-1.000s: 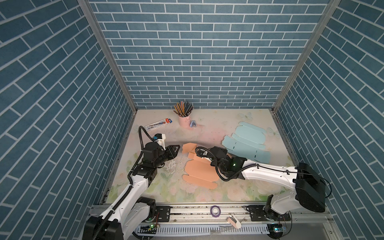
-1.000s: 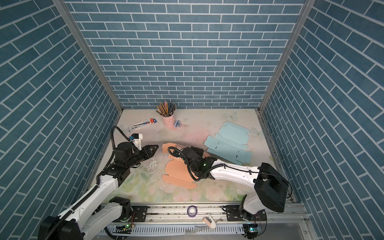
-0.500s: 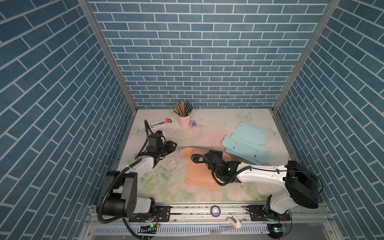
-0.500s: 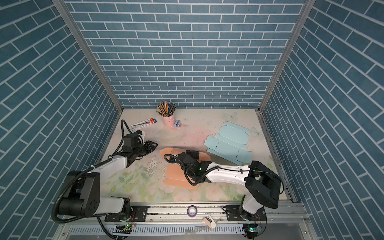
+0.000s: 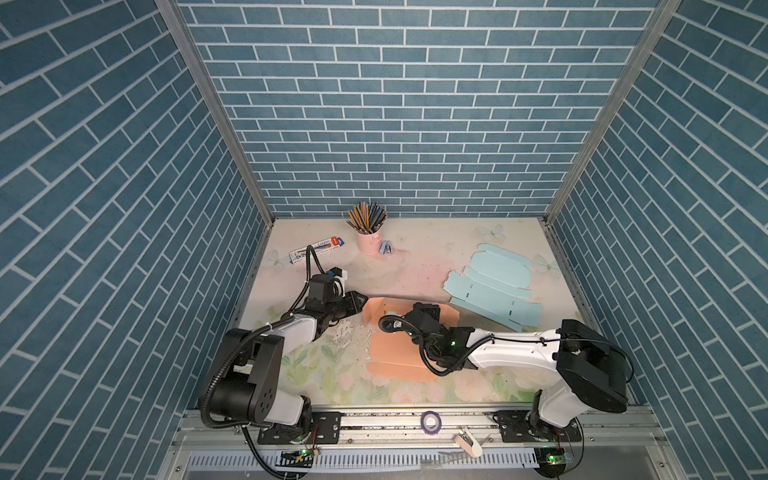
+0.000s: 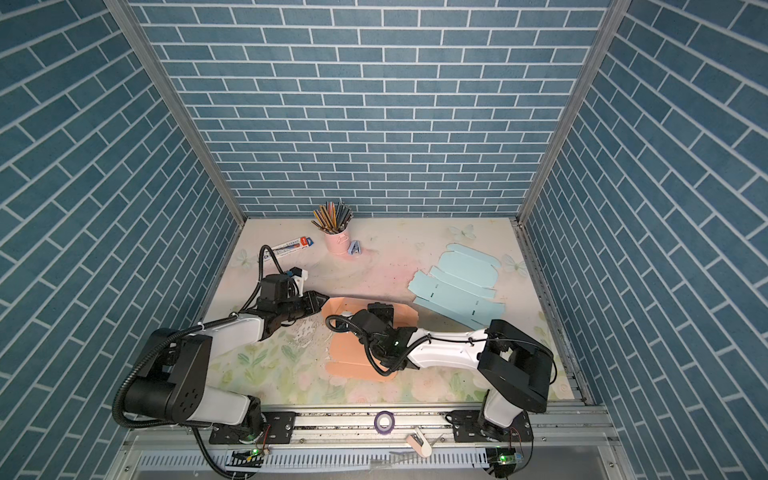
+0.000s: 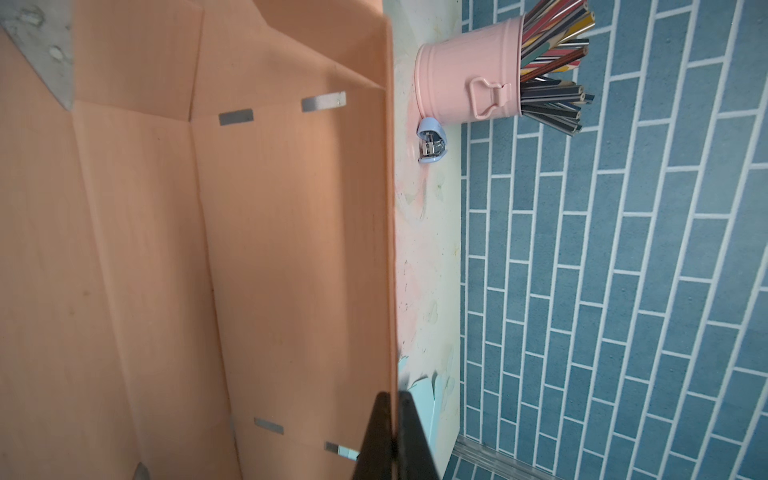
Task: Fold the paper box
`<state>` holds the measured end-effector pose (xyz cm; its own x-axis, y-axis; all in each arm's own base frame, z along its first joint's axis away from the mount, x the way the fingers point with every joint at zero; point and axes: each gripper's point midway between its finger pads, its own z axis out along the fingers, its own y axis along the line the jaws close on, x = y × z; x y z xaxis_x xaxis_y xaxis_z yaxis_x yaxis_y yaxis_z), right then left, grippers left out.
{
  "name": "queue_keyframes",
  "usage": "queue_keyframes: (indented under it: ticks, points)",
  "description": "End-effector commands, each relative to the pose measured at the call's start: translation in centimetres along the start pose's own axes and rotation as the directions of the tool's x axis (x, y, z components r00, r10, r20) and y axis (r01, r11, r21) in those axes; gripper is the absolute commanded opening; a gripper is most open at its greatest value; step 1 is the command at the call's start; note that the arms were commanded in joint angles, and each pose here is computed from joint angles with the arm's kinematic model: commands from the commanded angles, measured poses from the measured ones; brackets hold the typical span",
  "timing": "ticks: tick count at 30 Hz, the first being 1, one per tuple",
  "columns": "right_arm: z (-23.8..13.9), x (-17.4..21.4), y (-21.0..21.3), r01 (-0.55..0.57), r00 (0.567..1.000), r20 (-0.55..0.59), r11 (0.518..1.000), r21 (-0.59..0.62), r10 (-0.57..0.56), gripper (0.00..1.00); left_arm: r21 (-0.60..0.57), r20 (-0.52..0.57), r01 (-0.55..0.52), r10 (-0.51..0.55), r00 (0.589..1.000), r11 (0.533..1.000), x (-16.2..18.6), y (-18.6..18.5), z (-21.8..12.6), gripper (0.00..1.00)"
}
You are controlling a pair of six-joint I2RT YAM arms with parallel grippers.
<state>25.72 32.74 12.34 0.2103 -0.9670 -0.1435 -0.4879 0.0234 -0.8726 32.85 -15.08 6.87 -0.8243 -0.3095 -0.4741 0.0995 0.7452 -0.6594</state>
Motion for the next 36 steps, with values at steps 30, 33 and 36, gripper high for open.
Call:
queue_keyframes:
  ticks: [30, 33, 36]
  points:
    - [-1.3, -1.1, 1.1, 0.085, 0.995, 0.049, 0.995, 0.059, -0.088, 0.0, 0.117, 0.009, -0.246, 0.247, 0.969, 0.962, 7.5, -3.6, -2.4, 0.44]
    - [-1.5, -1.3, 1.2, 0.087, 0.994, 0.056, 0.995, 0.058, -0.09, 0.0, 0.111, 0.023, -0.283, 0.282, 0.959, 0.953, 7.8, -3.6, -2.4, 0.46]
    - [-1.7, -1.6, 1.5, 0.088, 0.994, 0.063, 0.995, 0.056, -0.092, 0.0, 0.103, 0.039, -0.312, 0.309, 0.95, 0.945, 7.6, -3.8, -2.3, 0.46]
